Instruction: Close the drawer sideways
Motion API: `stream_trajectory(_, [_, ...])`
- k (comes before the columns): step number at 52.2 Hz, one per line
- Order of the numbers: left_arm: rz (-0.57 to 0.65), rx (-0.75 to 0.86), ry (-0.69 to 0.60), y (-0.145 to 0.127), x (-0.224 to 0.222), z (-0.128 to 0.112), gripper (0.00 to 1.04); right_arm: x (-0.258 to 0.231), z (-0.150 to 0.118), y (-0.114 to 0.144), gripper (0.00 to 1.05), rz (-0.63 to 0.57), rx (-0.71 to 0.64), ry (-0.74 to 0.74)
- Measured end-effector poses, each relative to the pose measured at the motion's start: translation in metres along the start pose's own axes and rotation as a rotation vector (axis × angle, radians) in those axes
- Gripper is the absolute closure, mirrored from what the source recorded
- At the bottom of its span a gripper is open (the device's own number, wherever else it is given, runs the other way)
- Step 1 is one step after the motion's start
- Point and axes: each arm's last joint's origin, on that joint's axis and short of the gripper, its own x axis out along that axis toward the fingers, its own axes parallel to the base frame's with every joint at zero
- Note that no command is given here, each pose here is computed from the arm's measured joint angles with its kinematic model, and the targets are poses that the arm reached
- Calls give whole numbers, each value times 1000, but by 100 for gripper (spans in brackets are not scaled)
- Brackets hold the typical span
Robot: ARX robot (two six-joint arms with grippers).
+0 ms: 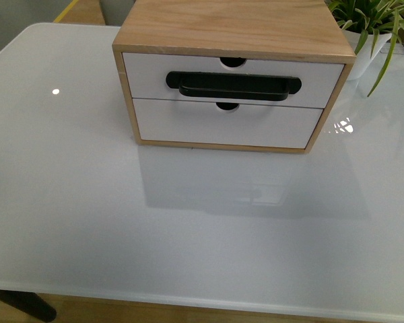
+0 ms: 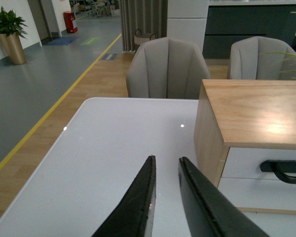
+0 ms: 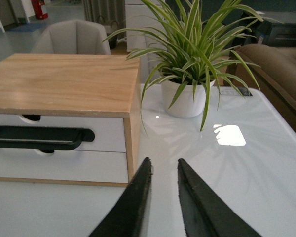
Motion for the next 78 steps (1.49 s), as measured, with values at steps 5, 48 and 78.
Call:
stream_trajectory(5, [-4,-4,4,11,-16,-7,103,-12,2,-5,103,-1,9,-14])
stream_trajectory(48, [3,-4,-19,12,-72,-19,103,-58,11,-19,103,-6,13,-46])
stream_trajectory(78, [3,-4,-20,12,-90,-19,103,-80,7,-18,103,-4,13,-40])
